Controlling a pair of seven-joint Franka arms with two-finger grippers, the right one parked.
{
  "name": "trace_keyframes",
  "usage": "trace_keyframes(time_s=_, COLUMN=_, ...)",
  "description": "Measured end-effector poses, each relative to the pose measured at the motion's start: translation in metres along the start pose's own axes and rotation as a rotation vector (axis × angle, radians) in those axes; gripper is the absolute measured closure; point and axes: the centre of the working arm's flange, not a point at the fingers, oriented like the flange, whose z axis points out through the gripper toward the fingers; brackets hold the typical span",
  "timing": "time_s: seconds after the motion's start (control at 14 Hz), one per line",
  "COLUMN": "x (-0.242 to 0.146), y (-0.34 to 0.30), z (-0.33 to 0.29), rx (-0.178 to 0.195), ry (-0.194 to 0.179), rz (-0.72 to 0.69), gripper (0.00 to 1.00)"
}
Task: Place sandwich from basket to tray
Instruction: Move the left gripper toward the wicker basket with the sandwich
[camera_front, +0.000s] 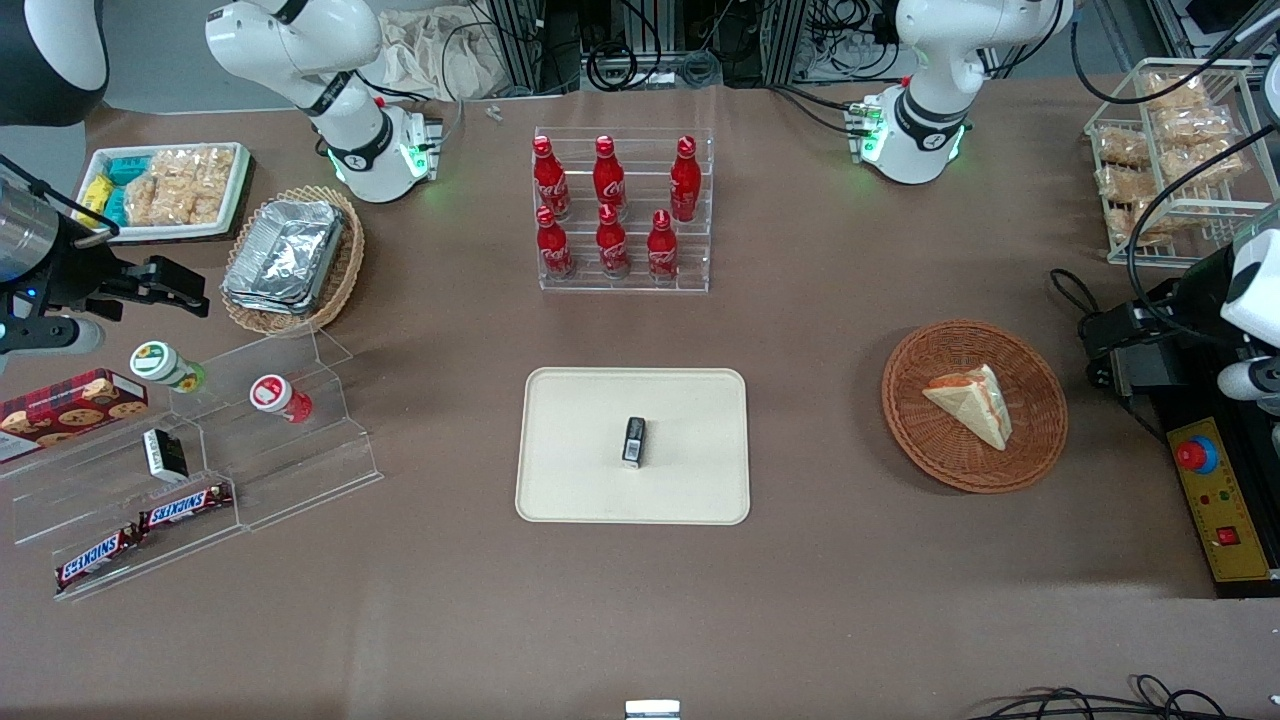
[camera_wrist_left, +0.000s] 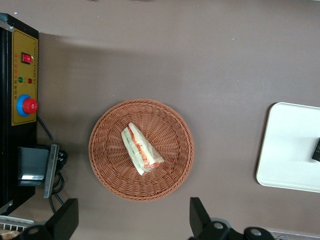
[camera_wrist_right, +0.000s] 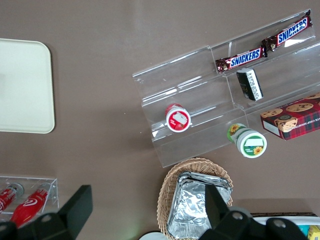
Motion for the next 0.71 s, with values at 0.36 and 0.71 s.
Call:
trace_keyframes(time_s=0.36, x=-0.0004, y=0.0002, z=0.0005, rx=0.004, ry=-0.003, rz=0.01, gripper=0.0)
trace_keyframes(time_s=0.71, x=-0.0029, y=-0.0039, z=0.0098, rx=0.015, ry=-0.047, rz=-0.179, gripper=0.0)
